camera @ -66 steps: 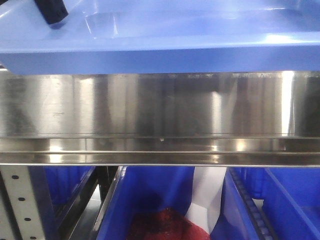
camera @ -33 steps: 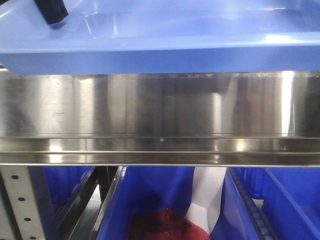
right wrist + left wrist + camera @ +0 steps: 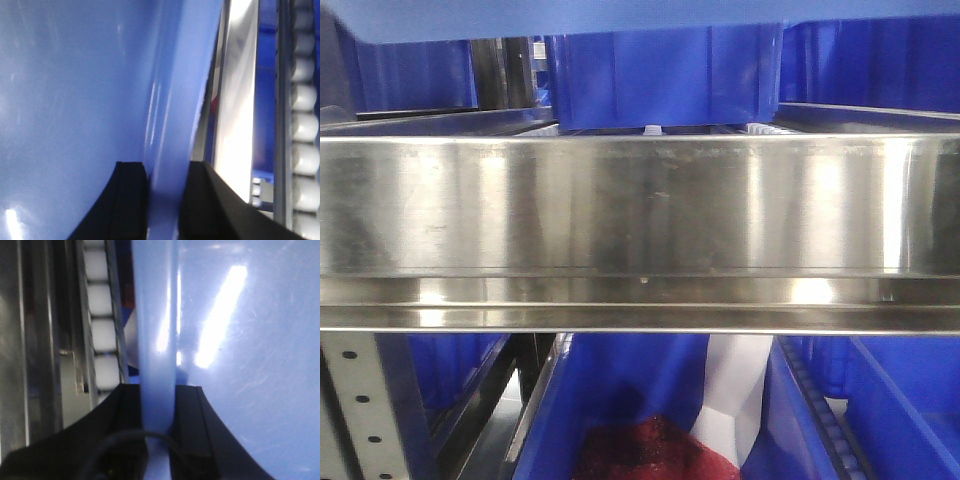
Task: Grab blue tray and place on right shelf
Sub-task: 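Push the tray forward onto the shelf rollers and open both grippers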
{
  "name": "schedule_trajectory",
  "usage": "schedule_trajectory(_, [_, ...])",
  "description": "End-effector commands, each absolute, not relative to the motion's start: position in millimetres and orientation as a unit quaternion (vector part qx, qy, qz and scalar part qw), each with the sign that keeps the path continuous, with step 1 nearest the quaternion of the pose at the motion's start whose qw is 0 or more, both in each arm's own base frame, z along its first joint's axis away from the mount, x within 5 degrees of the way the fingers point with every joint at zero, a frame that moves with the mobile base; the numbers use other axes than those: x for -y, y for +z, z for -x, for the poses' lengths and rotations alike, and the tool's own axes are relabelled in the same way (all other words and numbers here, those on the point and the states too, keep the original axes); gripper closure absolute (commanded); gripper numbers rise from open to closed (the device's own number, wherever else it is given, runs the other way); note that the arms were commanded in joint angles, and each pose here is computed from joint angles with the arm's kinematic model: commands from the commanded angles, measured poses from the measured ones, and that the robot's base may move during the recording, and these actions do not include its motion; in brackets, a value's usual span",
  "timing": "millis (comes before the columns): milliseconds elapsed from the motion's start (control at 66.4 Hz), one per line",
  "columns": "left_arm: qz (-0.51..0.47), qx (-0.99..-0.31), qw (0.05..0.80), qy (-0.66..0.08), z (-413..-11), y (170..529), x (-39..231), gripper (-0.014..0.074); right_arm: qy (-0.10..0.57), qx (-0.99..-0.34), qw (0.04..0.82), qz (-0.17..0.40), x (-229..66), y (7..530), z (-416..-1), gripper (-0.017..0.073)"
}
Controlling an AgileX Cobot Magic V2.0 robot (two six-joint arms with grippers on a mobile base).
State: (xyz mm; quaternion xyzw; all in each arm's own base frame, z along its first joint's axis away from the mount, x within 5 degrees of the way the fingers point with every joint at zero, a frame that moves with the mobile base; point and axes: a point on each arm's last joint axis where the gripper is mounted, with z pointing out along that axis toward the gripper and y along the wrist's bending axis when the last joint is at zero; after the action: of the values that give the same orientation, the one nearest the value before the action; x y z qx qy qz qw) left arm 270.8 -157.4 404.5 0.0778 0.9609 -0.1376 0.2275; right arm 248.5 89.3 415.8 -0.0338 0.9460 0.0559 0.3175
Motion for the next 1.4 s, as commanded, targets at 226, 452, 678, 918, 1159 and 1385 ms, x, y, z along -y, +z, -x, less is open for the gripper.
schedule_trajectory(226, [-0.087, -0.963, 0.224, -0.119, -321, 386, 175, 0.0642, 0.018, -0.949, 0.312, 0.034, -91, 398, -309, 0.0496])
schedule_trajectory(452, [-0.087, -0.971, 0.2, -0.101, -336, 362, 181, 0.064, 0.004, -0.962, 0.27, 0.033, -96, 367, -333, 0.0487])
schedule_trajectory(678, [-0.11, -0.969, 0.197, -0.097, -339, 357, 184, 0.0417, 0.004, -0.963, 0.269, 0.034, -97, 363, -337, 0.024])
schedule_trajectory(918, [-0.109, -0.968, 0.201, -0.106, -339, 358, 185, 0.0035, 0.0, -0.966, 0.258, 0.032, -96, 362, -335, -0.0076])
schedule_trajectory(1159, [-0.116, -0.96, 0.222, -0.125, -321, 383, 183, 0.0036, 0.008, -0.957, 0.287, 0.03, -90, 386, -316, -0.0067])
schedule_trajectory(1385, [-0.156, -0.933, 0.308, -0.103, -270, 435, 183, 0.0246, 0.032, -0.931, 0.364, 0.028, -73, 425, -262, 0.0167])
